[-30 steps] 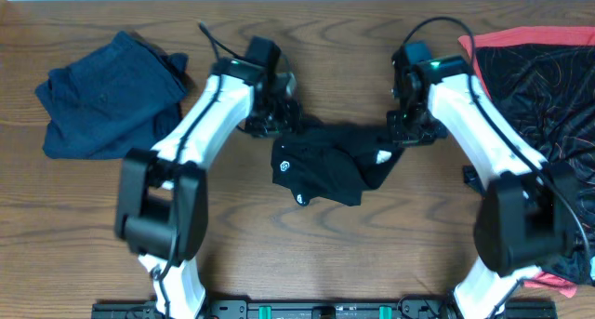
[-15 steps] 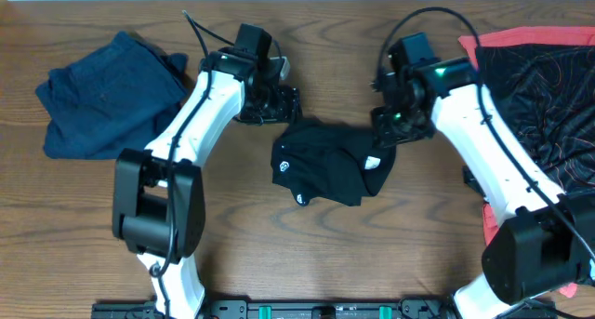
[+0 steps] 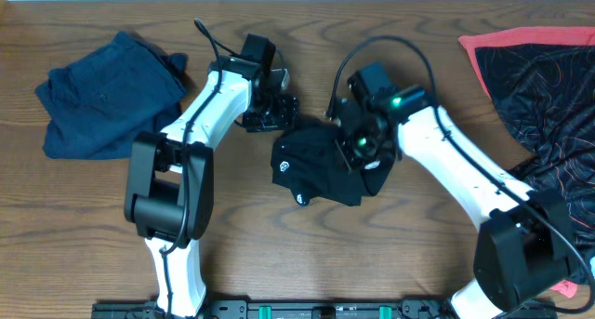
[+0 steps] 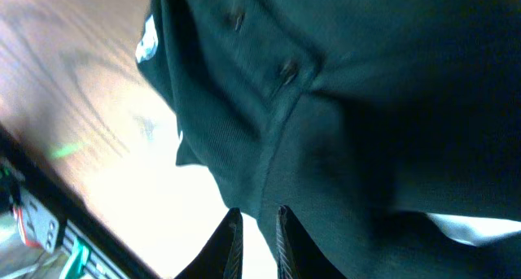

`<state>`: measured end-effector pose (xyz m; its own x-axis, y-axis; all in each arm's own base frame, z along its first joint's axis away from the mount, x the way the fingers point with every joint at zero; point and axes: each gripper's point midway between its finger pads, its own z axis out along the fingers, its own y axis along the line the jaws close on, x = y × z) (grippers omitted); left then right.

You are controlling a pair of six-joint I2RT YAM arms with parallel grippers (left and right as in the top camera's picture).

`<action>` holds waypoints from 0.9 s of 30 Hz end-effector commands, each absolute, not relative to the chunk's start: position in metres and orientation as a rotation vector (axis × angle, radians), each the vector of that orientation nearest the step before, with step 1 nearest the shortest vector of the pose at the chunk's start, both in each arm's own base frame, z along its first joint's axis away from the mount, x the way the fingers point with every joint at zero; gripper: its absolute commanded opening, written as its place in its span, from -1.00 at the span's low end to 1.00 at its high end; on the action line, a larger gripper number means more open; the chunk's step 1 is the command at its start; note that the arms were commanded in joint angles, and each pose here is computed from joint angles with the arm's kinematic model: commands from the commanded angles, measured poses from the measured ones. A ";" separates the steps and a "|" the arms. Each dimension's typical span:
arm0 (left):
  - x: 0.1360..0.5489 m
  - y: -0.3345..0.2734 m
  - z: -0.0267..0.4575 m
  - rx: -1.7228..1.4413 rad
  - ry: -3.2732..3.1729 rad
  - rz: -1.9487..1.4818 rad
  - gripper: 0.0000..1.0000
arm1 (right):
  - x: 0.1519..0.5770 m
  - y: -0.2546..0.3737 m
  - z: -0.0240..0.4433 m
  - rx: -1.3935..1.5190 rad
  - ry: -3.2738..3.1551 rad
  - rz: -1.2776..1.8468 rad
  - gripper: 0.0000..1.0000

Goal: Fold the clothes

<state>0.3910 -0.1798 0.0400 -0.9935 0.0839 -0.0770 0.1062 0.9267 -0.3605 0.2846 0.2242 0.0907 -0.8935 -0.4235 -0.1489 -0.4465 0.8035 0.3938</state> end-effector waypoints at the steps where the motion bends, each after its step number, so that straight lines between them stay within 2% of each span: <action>1: 0.382 -0.180 0.017 0.162 3.095 -0.521 0.40 | 0.260 0.231 0.069 -0.754 2.987 0.750 -0.73; 5: 0.365 -0.185 0.005 0.186 3.170 -0.500 0.40 | 0.251 0.218 0.050 -0.740 3.033 0.696 -0.72; 9: 0.340 -0.181 0.001 0.192 3.276 -0.457 0.36 | 0.262 0.187 0.029 -0.624 3.076 0.424 -0.69; 10: 0.334 -0.178 0.001 0.188 3.305 -0.428 0.29 | 0.266 0.181 0.025 -0.604 3.071 0.370 -0.66; 15: 0.293 -0.142 0.003 -0.161 3.502 -0.085 0.20 | 0.288 0.159 0.021 -0.535 3.029 0.245 -0.61; 19: 0.263 -0.141 0.011 -0.315 3.621 -0.043 0.20 | 0.311 0.146 0.022 -0.509 2.960 0.211 -0.64; 24: 0.255 -0.159 0.025 -0.262 3.627 -0.125 0.20 | 0.337 0.139 0.026 -0.510 2.868 0.215 -0.56; 27: 0.257 -0.163 0.039 -0.225 3.578 -0.142 0.20 | 0.343 0.138 0.030 -0.507 2.850 0.217 -0.58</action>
